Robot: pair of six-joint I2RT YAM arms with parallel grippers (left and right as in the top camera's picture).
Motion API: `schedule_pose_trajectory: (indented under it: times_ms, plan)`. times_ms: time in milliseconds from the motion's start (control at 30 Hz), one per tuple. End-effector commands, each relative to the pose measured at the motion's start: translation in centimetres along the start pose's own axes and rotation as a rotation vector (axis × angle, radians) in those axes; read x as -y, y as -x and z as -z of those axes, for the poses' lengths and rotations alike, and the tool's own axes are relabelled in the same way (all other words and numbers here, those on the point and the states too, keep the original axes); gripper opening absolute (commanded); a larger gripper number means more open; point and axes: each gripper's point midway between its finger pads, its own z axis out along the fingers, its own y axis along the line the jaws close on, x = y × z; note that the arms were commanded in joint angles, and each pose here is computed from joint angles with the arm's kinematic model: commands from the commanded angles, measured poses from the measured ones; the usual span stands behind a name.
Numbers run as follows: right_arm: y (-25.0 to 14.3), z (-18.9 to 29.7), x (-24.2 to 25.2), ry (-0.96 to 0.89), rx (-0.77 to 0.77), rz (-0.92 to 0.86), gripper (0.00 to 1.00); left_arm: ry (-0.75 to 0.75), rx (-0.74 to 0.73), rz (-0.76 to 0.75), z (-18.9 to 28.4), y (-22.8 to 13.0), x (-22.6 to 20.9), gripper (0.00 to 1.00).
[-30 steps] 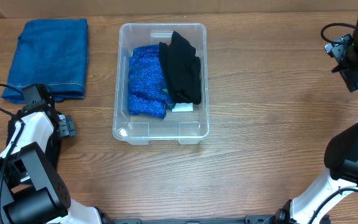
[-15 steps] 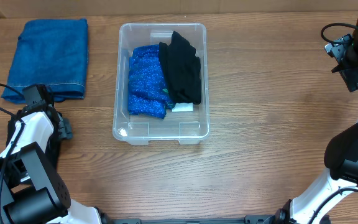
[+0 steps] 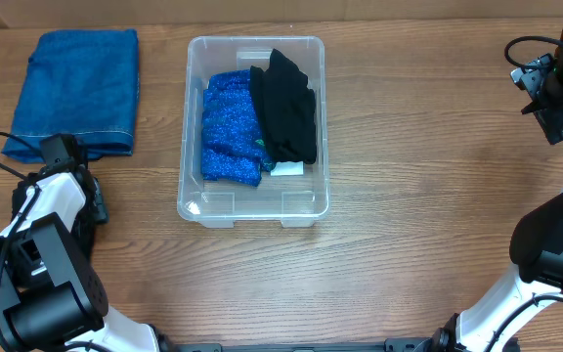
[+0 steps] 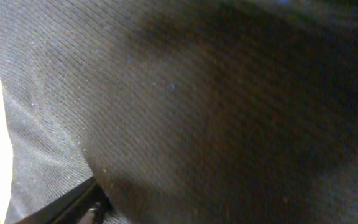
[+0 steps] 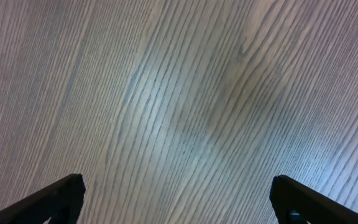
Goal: Pack container
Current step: 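Close the left gripper on the black cloth and lift it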
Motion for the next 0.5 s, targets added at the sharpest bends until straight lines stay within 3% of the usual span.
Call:
schedule_pose_trajectory:
  times_ms: [0, 300, 467]
  plan:
    - [0.2, 0.0, 0.0, -0.002, 0.009, -0.006, 1.00, -0.024, -0.027, 0.000, -1.1, -0.4, 1.0, 0.61]
    - [0.2, 0.0, 0.0, -0.002, 0.009, -0.006, 1.00, -0.022, -0.006, 0.032, -1.0, 0.3, 0.9, 0.05]
    - [0.2, 0.0, 0.0, -0.002, 0.009, -0.006, 1.00, -0.053, 0.029, 0.074, -0.1, 1.9, 1.0, 0.04]
